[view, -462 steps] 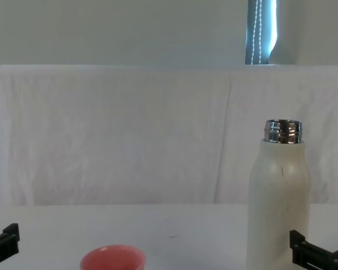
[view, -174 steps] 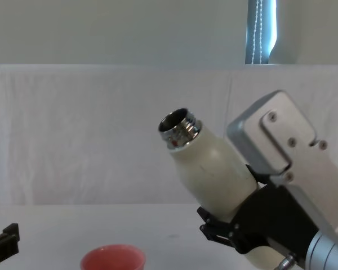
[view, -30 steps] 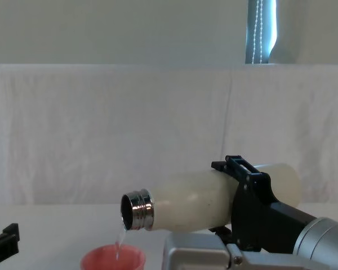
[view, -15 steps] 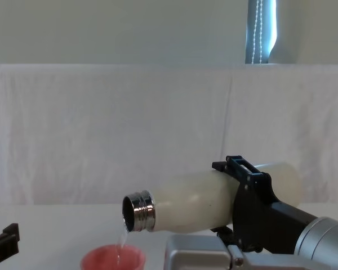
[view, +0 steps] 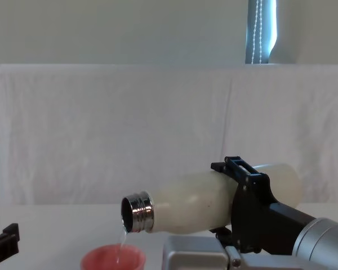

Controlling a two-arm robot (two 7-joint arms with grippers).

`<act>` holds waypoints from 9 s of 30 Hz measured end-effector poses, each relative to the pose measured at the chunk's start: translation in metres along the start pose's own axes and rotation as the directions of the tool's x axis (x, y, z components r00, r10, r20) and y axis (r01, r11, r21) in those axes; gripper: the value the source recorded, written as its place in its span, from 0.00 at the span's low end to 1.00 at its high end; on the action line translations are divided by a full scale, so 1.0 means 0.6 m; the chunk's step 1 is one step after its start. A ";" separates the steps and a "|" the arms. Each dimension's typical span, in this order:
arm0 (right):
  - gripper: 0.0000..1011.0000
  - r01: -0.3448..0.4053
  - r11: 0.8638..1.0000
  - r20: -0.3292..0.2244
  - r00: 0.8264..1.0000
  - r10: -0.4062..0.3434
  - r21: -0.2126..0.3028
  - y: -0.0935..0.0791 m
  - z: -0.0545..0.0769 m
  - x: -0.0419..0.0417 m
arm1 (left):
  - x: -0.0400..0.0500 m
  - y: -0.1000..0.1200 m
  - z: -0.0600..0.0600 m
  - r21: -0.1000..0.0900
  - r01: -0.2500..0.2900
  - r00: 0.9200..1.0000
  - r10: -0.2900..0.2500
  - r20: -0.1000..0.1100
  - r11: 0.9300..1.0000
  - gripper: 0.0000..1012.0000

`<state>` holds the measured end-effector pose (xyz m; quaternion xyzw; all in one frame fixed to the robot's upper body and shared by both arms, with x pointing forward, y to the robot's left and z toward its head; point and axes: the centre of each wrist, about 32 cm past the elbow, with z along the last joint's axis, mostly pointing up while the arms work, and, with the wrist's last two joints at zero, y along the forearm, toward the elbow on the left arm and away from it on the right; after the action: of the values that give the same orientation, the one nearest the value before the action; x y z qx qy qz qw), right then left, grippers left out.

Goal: Grasp the thermos with one hand and pour water into the cup lid.

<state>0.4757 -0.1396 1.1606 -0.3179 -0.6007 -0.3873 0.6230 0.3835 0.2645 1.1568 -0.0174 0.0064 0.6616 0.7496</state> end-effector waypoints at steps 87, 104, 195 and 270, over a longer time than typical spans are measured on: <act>0.96 0.016 1.000 -0.871 0.490 -0.031 -0.026 -0.056 -0.020 0.044 | 0.000 0.000 0.000 0.000 0.000 1.000 0.000 0.000 1.000 0.99; 0.96 0.002 1.000 -0.980 0.198 -0.021 -0.021 -0.058 -0.035 0.044 | 0.000 0.000 0.000 0.000 0.000 1.000 0.000 0.000 1.000 0.99; 0.96 -0.010 0.998 -0.998 0.014 -0.057 -0.057 0.014 -0.044 -0.019 | 0.000 0.000 0.000 0.000 0.000 1.000 0.000 0.000 1.000 0.99; 0.99 0.004 0.999 -0.999 0.023 -0.041 -0.041 -0.051 -0.027 -0.007 | 0.000 0.000 0.000 0.000 0.000 1.000 0.000 0.000 1.000 0.99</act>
<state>0.4578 -0.1685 1.1533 0.0444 0.0057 -0.5167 0.8550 0.3835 0.2645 1.1568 -0.0174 0.0065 0.6616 0.7496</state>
